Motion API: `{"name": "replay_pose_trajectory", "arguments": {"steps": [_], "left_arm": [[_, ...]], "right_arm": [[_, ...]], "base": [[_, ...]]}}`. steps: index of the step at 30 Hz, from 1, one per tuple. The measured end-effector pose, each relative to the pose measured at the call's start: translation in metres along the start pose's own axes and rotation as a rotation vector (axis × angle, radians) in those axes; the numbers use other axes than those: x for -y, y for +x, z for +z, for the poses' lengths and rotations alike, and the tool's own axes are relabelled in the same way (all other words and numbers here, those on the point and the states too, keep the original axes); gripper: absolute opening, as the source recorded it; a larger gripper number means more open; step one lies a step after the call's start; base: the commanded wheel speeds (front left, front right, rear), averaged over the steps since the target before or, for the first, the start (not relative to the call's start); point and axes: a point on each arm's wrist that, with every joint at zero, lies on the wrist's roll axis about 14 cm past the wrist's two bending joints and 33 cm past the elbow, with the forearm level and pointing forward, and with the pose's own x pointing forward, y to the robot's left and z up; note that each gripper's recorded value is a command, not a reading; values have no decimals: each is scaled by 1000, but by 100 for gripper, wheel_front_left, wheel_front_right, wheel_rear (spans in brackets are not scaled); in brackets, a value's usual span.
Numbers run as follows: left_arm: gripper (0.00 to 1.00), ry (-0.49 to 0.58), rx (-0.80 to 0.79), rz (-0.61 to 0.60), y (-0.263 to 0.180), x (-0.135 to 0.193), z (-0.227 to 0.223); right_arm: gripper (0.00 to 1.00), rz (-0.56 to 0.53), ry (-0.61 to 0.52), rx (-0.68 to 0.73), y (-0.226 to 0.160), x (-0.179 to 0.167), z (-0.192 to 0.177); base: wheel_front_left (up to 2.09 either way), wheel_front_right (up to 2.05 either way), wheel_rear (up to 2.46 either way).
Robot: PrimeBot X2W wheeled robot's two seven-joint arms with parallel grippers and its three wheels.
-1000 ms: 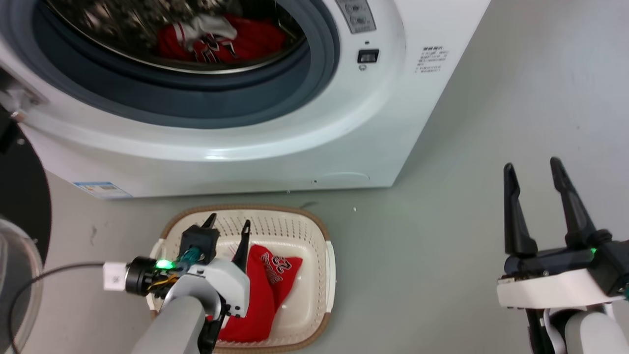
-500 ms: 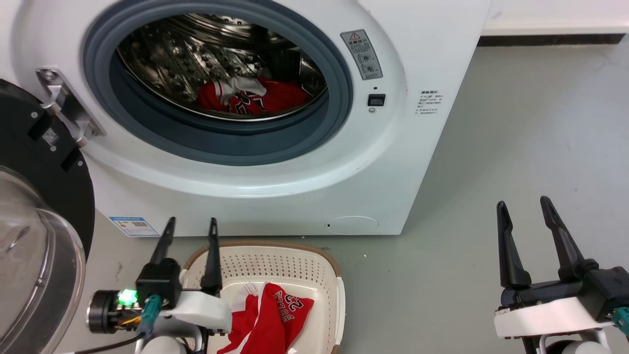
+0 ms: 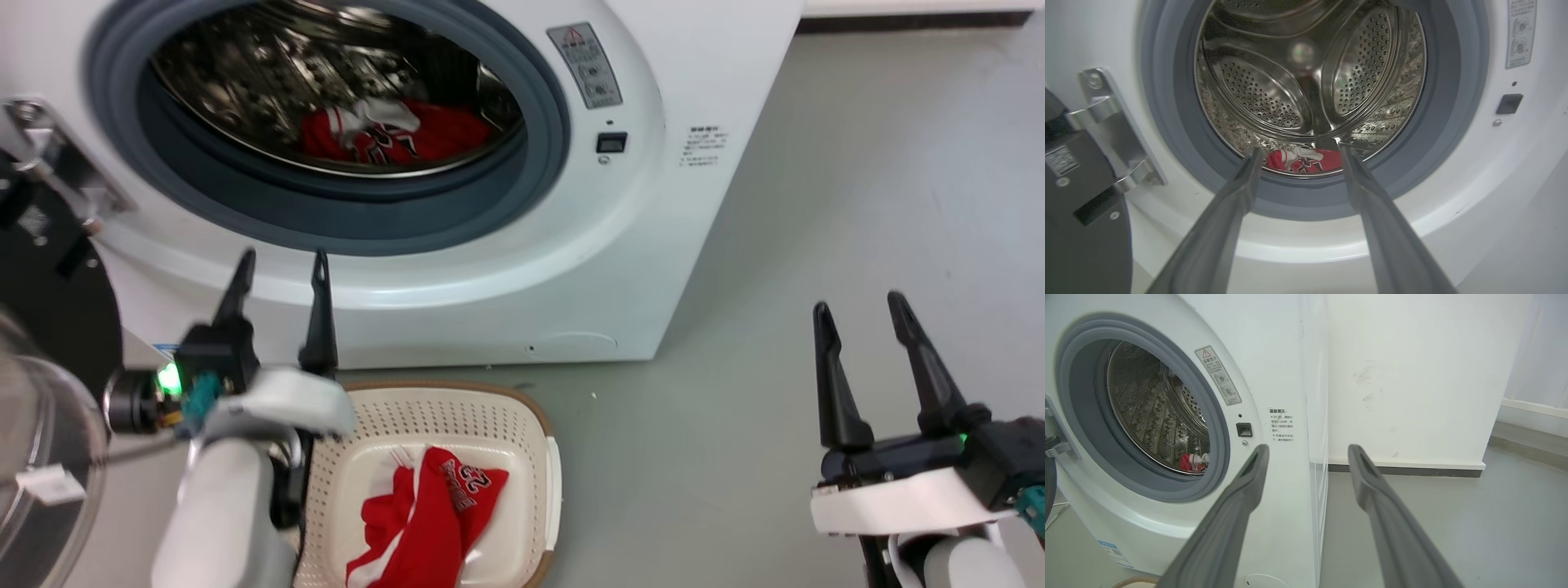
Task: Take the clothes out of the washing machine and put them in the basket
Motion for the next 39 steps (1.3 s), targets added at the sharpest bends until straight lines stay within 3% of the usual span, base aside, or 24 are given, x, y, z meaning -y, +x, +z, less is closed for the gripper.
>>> {"name": "replay_pose_trajectory", "arguments": {"steps": [16,24,39], "left_arm": [[100,82,-129,-128,173,19,-43],[100,113,-291,-156,242,21,-79],[100,119,-753,-120,278,2,-193]], "right_arm": [[100,-100,-9,-42,34,43,-34],[100,-144,-23,-79,49,65,-63],[100,-184,-24,-154,64,88,-122]], "base": [[0,0,0],[0,0,0],[0,0,0]]}}
